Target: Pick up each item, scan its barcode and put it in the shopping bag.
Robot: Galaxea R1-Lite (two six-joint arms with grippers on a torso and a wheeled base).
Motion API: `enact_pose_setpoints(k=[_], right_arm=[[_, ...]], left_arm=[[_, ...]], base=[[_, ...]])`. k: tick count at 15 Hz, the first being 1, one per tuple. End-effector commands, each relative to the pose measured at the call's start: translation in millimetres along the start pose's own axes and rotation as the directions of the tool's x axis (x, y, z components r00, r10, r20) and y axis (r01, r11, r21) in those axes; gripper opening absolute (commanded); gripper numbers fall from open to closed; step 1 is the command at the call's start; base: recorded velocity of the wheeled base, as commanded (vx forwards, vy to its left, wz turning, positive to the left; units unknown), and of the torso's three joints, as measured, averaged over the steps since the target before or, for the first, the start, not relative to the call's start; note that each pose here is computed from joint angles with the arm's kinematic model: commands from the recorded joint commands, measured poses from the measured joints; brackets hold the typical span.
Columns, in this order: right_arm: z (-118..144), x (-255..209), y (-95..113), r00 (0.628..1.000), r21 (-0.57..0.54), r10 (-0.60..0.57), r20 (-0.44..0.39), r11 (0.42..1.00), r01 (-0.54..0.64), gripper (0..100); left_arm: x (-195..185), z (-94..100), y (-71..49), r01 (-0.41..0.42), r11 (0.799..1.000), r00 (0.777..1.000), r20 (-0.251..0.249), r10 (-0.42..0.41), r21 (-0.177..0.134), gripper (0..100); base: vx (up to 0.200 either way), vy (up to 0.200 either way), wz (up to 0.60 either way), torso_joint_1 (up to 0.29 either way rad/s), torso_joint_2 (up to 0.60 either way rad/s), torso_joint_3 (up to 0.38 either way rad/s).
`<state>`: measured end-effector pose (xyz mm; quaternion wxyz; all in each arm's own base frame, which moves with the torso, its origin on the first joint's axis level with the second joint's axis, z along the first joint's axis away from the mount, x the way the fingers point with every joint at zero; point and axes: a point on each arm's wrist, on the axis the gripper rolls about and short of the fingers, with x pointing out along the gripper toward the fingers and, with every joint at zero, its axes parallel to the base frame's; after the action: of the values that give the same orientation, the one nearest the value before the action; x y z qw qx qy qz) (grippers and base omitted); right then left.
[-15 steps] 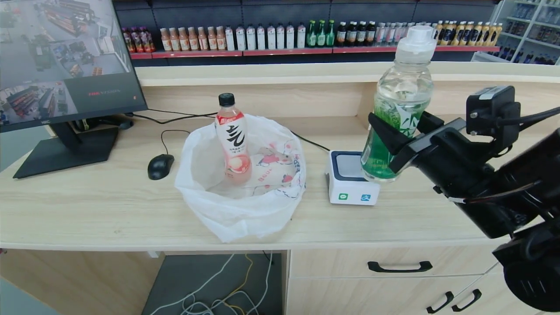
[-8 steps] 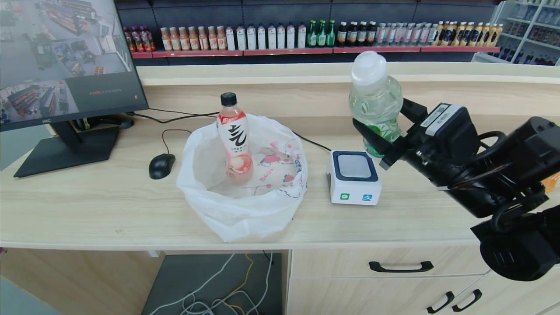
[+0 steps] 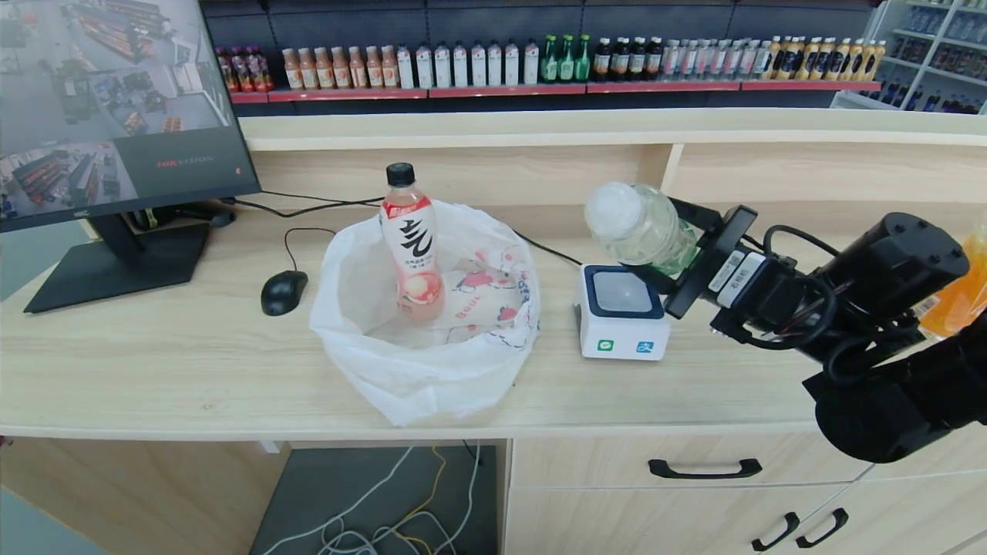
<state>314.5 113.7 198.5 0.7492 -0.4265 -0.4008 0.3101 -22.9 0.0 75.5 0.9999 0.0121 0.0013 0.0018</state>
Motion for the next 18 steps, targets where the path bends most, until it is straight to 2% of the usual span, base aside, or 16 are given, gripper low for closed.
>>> enact_pose_setpoints(k=[1, 10, 14, 18], right_arm=[[-12.8, -0.6, 9.6, 0.999, 0.004, 0.036, -0.002, 0.999, -0.036, 0], [-10.6, -6.3, 3.2, 0.998, -0.049, 0.059, 0.036, 0.997, -0.057, 0], [-8.6, -8.4, 5.3, 0.992, -0.054, 0.096, 0.077, 0.994, -0.092, 0], [-9.2, -8.7, 8.0, 0.991, -0.048, 0.106, 0.081, 0.994, -0.102, 0]], left_arm=[[0.0, -0.1, 0.0, -0.001, 1.0, 1.0, -0.001, 0.001, 0.0, 100], [0.0, -0.1, 0.0, -0.001, 1.0, 1.0, -0.001, 0.001, 0.0, 100], [0.0, -0.1, 0.0, -0.001, 1.0, 1.0, -0.001, 0.001, 0.0, 100], [0.0, -0.1, 0.0, -0.001, 1.0, 1.0, -0.001, 0.001, 0.0, 100]], base=[[0.0, 0.0, 0.0, 0.0, 0.0, 0.0], [0.0, 0.0, 0.0, 0.0, 0.0, 0.0], [0.0, 0.0, 0.0, 0.0, 0.0, 0.0], [0.0, 0.0, 0.0, 0.0, 0.0, 0.0]])
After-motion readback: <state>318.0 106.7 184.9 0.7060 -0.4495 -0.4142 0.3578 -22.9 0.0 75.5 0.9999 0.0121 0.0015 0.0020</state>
